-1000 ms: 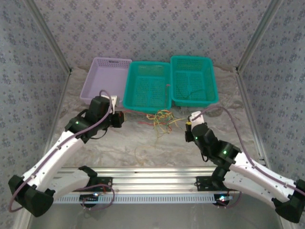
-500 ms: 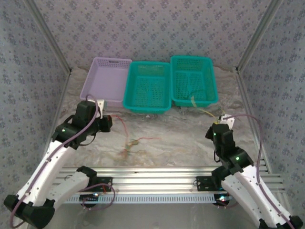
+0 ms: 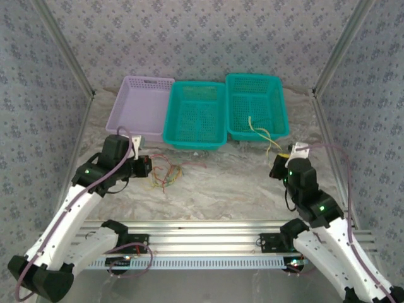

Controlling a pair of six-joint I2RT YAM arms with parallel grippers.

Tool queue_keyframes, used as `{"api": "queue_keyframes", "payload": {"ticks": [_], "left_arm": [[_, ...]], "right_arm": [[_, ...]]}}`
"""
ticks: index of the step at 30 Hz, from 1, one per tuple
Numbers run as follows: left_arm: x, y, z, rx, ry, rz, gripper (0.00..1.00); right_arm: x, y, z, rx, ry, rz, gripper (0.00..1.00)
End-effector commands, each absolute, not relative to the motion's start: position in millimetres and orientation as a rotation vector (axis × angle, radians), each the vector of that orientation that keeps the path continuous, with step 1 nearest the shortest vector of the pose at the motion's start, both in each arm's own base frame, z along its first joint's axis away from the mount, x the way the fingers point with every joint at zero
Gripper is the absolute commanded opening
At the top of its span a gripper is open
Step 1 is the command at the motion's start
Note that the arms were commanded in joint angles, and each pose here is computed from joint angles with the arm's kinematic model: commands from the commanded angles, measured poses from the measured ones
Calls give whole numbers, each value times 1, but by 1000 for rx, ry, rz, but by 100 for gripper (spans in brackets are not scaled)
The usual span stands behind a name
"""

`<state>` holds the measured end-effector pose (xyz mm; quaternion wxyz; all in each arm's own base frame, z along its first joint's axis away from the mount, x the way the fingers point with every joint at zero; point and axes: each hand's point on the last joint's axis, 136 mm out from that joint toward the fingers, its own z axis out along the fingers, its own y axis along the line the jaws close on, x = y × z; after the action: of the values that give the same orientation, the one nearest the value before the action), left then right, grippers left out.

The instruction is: Untangle the cables

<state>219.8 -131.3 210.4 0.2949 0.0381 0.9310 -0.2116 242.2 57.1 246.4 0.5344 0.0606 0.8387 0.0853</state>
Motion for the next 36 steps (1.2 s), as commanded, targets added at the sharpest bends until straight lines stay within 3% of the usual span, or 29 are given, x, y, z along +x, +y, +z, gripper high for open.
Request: {"api": "queue_keyframes", "payload": {"ticks": [1,13,17,20,29,31,34,36], "left_arm": [[218,-145,213,164,2459,-581,0],[208,-147,221,217,2396,-597,0],[208,-149,225,220,2376,-613,0],[208,-149,227,219,2370,-621,0],[206,-152,235,230,2337,-656,0],[204,-152,235,234,2333,-661,0],[202,-154,238,240,2320,-678,0],[202,-155,241,243,2311,-691,0]], "right_arm": [[254,91,265,14,2039,324,0],[365,213,305,-220,2145,608,0],[413,242,285,-220,2210,591,0],[447,253,266,-266,2252,413,0],[490,273,194,-215,2459,458,7],[493,275,189,-218,2470,453,17],[494,274,194,-221,2452,426,39],[492,273,204,-235,2431,410,45]]}}
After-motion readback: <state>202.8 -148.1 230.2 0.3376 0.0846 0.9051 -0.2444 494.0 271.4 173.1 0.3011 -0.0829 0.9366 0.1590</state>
